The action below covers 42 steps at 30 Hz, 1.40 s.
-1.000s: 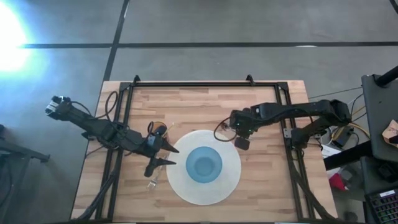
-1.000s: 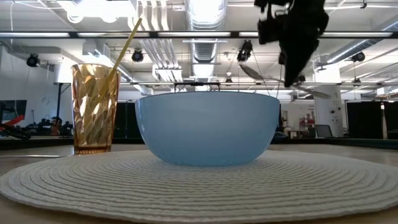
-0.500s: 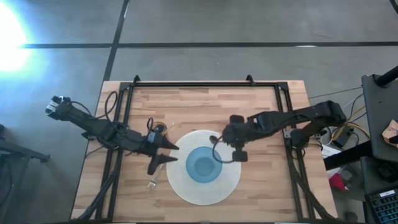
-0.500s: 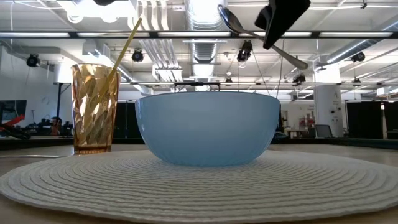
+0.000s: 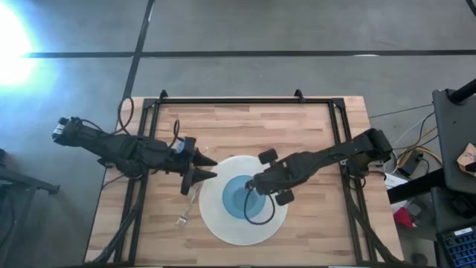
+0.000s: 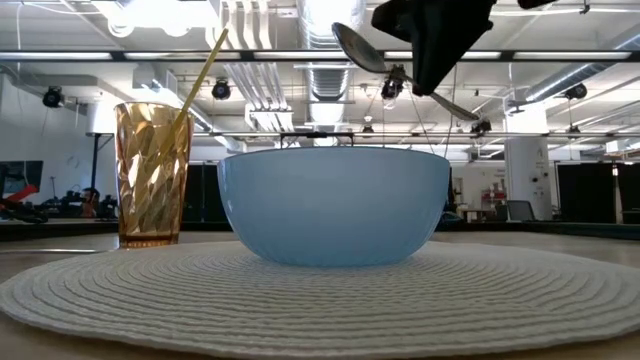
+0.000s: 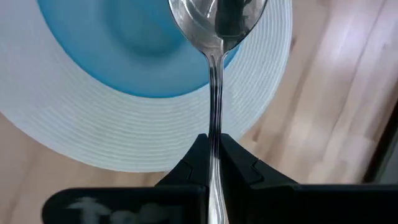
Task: Pick & Place Utensil
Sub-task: Put the spoon into the blue bowl
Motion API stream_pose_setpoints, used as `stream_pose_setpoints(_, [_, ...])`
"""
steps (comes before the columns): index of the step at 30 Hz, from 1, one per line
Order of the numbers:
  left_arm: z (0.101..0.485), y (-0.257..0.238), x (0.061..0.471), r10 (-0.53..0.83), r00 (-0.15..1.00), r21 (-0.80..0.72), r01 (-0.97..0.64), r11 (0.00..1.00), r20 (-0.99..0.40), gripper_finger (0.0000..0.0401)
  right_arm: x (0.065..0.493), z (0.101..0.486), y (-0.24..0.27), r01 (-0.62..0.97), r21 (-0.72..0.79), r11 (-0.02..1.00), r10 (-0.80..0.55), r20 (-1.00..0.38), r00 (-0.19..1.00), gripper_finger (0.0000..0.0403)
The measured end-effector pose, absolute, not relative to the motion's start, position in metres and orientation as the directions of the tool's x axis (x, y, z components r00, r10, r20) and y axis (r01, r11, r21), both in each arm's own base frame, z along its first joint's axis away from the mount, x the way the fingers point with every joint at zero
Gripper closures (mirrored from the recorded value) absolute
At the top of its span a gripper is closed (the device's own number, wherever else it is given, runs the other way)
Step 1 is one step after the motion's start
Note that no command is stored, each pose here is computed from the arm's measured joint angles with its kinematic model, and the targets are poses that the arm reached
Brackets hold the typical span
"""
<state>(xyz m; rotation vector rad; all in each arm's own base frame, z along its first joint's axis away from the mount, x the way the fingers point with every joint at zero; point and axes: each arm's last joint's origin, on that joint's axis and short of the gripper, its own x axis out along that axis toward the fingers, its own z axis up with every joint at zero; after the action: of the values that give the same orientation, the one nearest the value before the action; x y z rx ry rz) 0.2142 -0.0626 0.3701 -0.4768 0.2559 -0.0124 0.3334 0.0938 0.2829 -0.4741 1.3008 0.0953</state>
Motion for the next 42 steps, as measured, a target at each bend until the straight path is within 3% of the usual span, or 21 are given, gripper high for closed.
stream_pose_setpoints(10, [0.376,-0.056,0.225,-0.033,0.951,-0.461,-0.120,0.879,-0.308,0.0197,0.352,0.279,0.103,-0.507,-0.445,0.738,-0.360,-0.895,0.262,0.0391])
stream_pose_setpoints(22, [0.362,-0.060,0.241,-0.024,0.929,-0.504,-0.179,0.845,-0.370,0.0197,0.373,0.291,0.136,-0.637,-0.626,0.450,-0.540,-0.759,0.364,0.0391])
stream_pose_setpoints(27, [0.358,-0.061,0.245,-0.023,0.924,-0.531,-0.200,0.824,-0.383,0.0197,0.384,0.299,0.146,-0.650,-0.709,0.272,-0.637,-0.639,0.431,0.0391])
stream_pose_setpoints(33, [0.357,-0.061,0.246,-0.022,0.921,-0.575,-0.224,0.787,-0.390,0.0197,0.395,0.309,0.153,-0.631,-0.765,0.130,-0.713,-0.514,0.477,0.0391])
stream_pose_setpoints(42, [0.356,-0.061,0.245,-0.021,0.916,-0.612,-0.251,0.750,-0.401,0.0197,0.403,0.314,0.154,-0.624,-0.781,0.019,-0.772,-0.408,0.487,0.0391])
